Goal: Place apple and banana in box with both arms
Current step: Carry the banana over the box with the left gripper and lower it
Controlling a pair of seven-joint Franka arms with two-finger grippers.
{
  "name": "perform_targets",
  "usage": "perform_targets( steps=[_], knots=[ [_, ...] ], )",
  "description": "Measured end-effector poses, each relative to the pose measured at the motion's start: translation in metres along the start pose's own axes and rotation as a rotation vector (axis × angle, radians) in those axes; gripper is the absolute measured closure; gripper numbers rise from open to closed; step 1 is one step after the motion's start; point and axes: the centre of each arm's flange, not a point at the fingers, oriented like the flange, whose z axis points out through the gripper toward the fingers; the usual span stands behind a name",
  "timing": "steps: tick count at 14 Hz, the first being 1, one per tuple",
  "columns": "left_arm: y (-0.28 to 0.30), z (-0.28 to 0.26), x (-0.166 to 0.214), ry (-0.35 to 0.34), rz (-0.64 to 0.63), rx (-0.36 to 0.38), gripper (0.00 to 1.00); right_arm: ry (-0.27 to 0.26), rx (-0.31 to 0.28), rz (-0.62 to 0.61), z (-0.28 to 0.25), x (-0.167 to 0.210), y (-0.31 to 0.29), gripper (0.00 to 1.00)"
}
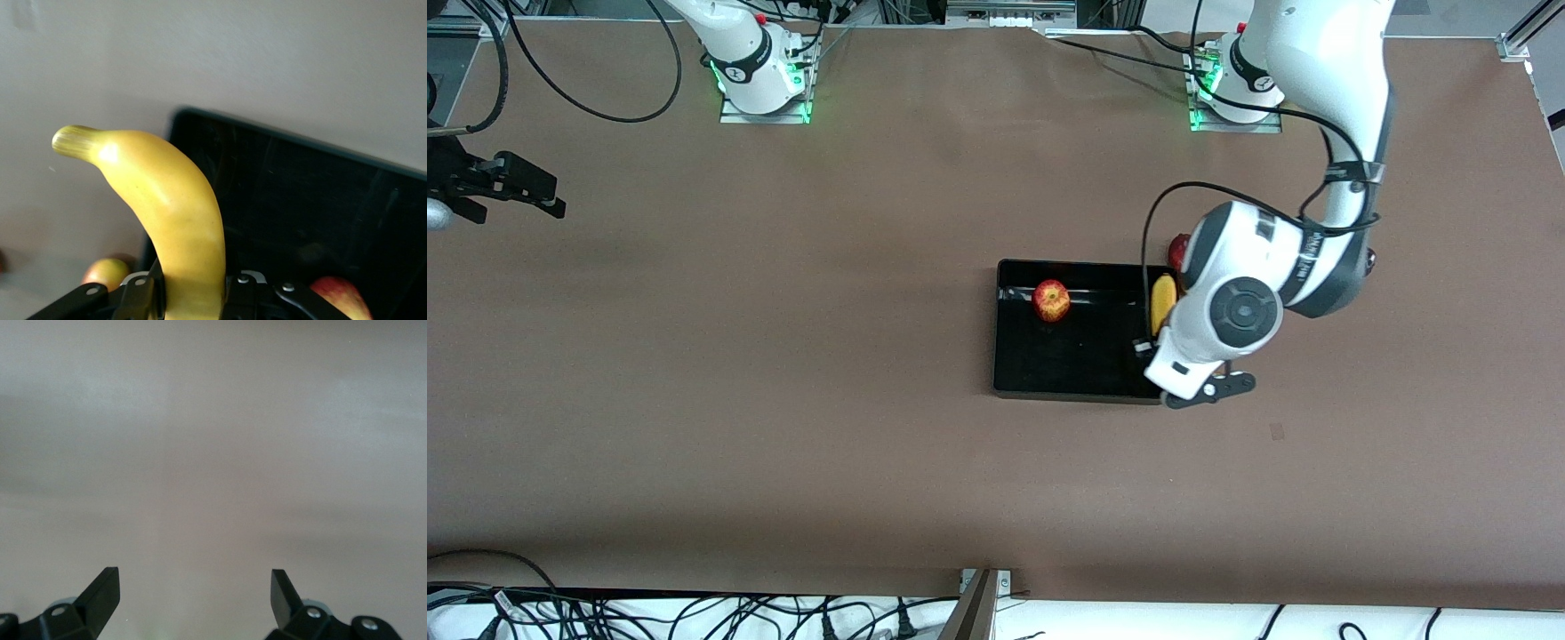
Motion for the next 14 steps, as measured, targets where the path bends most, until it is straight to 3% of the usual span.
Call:
perform_targets(
  steps=[6,14],
  knots=[
    [0.051,0.051,-0.019,0.017,-0.039,-0.048,0.66,0.000,0.000,0.000,0.000,0.000,0.000,0.00],
    [0.061,0.122,-0.016,0.017,-0.047,-0.049,0.66,-0.001,0.000,0.000,0.000,0.000,0.000,0.00]
  ],
)
